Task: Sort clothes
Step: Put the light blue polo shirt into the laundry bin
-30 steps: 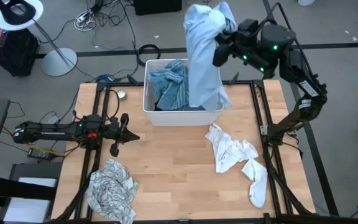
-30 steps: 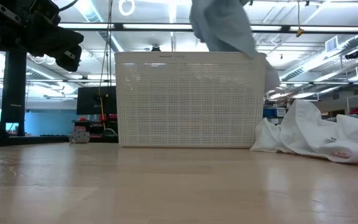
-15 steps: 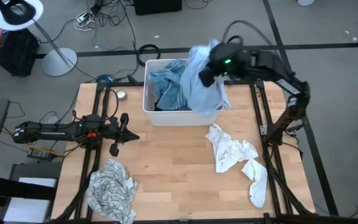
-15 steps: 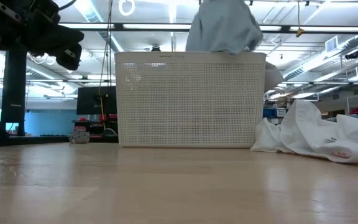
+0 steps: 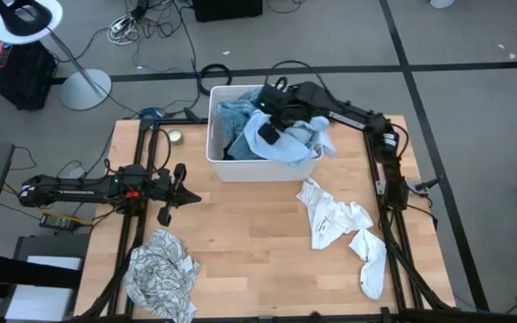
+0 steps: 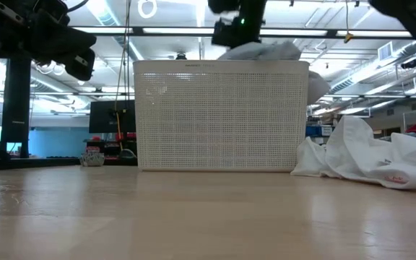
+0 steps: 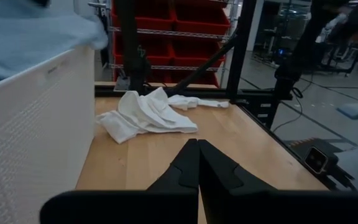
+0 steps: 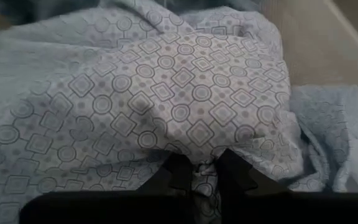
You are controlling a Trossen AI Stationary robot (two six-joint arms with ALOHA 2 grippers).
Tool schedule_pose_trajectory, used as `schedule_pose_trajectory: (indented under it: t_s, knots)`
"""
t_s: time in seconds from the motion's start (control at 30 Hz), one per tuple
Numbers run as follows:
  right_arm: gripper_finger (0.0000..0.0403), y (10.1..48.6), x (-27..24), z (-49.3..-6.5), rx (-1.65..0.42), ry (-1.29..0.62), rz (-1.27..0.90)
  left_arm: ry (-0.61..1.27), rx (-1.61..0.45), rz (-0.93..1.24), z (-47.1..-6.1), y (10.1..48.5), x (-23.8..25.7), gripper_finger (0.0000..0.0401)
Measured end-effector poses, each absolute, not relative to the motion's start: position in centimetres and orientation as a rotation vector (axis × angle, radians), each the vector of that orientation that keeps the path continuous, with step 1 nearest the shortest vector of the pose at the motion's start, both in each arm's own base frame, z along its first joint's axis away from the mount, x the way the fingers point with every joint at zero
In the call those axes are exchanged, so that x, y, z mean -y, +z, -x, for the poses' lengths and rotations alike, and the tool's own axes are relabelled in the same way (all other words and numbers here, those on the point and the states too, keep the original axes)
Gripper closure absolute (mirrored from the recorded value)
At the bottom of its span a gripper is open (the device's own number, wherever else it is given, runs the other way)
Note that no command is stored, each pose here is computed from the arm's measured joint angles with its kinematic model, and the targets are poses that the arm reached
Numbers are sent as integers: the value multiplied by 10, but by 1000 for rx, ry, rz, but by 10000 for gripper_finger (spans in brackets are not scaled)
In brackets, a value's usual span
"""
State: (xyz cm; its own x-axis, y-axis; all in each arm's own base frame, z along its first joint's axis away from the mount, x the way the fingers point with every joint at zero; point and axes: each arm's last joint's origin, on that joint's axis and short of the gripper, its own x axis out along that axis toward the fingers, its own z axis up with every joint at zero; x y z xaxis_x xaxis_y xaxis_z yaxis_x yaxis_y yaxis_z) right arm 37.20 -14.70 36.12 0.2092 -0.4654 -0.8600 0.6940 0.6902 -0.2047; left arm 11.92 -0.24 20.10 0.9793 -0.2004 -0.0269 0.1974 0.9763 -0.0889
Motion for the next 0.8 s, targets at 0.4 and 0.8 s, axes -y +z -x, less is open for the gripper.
schedule_pose_trajectory:
  t_s: [0.4, 0.8]
  knots:
    - [370, 308, 196, -401, -1032, -742, -437, -225, -38, 87, -119, 201, 3, 395]
    - [340, 246, 198, -423, -898, -610, -495, -237, -42, 95, -119, 201, 3, 395]
